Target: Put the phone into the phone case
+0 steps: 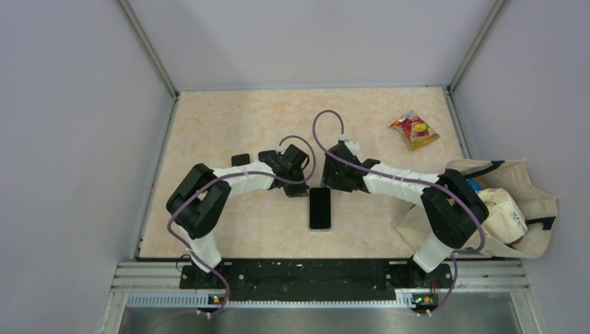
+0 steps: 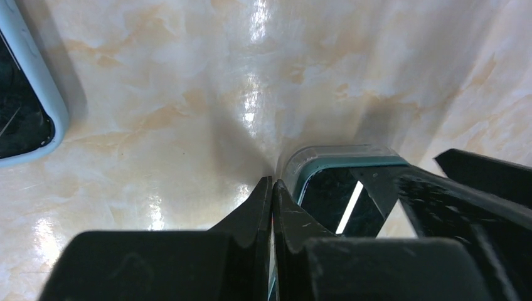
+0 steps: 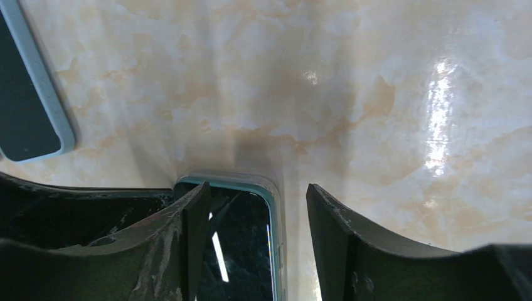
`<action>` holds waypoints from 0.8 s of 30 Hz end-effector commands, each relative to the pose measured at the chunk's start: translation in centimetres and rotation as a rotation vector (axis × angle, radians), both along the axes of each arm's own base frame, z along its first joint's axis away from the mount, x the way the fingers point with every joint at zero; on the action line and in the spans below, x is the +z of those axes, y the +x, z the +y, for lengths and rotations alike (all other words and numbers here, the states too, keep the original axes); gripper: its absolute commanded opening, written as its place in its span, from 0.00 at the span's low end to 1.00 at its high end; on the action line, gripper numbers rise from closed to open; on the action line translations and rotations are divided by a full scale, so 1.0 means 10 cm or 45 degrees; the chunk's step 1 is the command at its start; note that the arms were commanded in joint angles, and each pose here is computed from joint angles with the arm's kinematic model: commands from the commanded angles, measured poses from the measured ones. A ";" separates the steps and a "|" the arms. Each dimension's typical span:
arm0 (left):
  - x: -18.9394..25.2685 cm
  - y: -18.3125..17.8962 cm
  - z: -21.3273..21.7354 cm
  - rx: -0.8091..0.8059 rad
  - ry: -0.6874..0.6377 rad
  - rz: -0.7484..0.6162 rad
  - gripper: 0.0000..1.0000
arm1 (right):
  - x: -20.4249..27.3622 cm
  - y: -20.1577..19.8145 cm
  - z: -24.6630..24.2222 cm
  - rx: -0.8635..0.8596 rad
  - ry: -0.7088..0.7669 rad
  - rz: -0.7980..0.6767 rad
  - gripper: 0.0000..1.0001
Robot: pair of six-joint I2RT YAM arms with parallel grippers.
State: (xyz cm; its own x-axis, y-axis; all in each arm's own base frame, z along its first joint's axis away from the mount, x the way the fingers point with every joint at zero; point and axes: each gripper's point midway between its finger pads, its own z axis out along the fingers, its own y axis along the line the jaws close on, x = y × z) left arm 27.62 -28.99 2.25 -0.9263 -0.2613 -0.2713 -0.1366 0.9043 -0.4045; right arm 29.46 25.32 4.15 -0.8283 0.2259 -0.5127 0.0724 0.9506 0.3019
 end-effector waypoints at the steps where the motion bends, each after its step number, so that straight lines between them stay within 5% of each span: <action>1: 0.05 -0.11 0.08 -0.035 -0.007 -0.026 0.08 | 0.45 0.06 -0.08 0.036 0.030 -0.104 0.59; 4: 0.09 -0.23 0.16 -0.054 -0.018 -0.032 0.10 | 0.54 -0.10 -0.10 0.099 0.075 -0.095 0.58; 11: 0.09 -0.60 0.11 -0.156 -0.038 -0.006 0.09 | 0.34 -0.69 -0.06 0.201 0.096 -0.005 0.37; 24: 0.00 -0.71 0.01 -0.179 -0.026 0.014 0.06 | 0.11 -1.06 0.01 0.260 0.043 0.054 0.26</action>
State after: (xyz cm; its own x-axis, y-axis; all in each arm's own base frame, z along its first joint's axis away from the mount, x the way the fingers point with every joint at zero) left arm 20.21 -28.51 2.06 -0.9624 -0.1241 -0.2417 -0.0154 0.9131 -0.4075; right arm 19.07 25.29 5.26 -0.8873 0.0538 -0.4581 -0.1138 0.9369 0.3305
